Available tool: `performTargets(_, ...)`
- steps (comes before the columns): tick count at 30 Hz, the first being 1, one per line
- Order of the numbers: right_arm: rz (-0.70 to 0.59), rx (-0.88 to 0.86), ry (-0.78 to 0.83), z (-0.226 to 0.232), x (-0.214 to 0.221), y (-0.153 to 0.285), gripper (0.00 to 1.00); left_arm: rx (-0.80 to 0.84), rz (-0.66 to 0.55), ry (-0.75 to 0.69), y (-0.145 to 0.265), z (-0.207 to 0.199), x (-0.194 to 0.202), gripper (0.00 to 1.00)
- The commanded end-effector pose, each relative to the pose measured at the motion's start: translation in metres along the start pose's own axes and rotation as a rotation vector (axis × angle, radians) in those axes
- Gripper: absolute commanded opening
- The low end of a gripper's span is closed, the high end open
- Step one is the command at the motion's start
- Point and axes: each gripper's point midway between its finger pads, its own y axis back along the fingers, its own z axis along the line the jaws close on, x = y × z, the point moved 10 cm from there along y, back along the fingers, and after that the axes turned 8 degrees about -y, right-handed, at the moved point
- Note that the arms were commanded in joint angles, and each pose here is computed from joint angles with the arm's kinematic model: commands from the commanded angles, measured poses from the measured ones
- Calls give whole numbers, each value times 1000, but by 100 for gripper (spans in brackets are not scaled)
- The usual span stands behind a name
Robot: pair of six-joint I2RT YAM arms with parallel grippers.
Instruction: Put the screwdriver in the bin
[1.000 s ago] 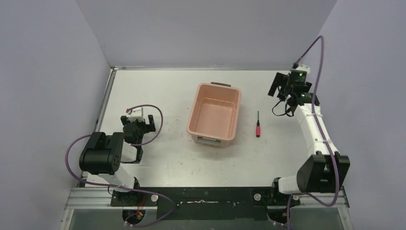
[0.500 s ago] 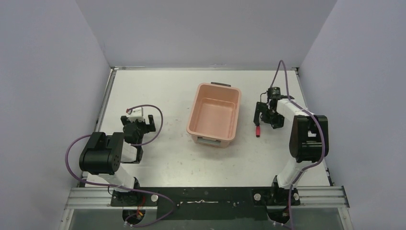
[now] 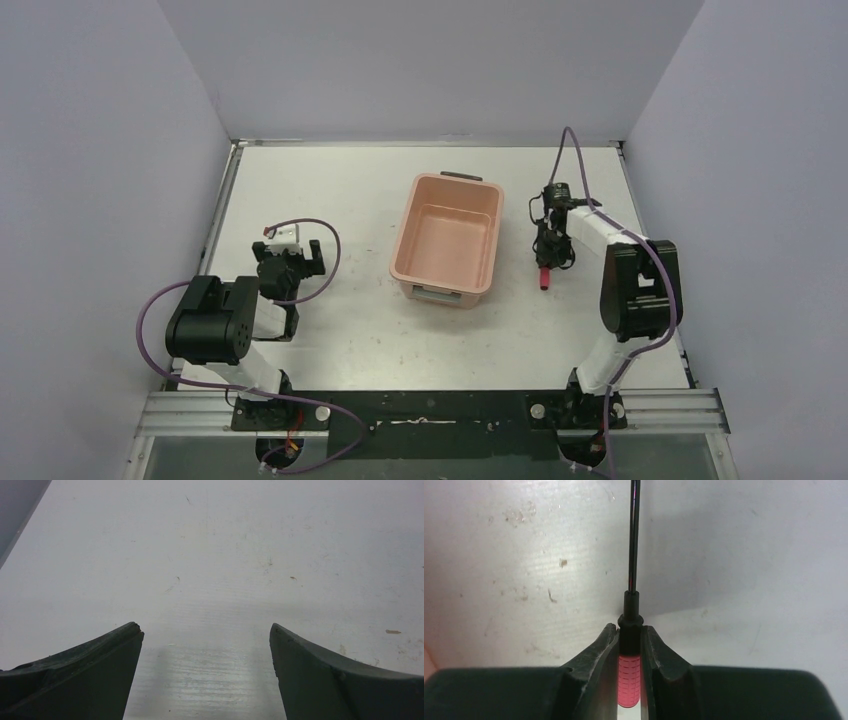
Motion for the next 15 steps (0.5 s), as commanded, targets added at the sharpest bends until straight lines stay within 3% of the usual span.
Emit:
performTargets(1, -151, 5, -20, -2, -18, 74, 0, -6, -64, 9, -5, 0, -14, 97)
performTargets(9, -378, -47, -65, -8, -34, 185, 0, -7, -62, 10, -5, 0, -13, 97)
performTargets(15, -632, -274, -21, 29, -29, 272, 0, -6, -62, 9, -5, 0, -13, 97)
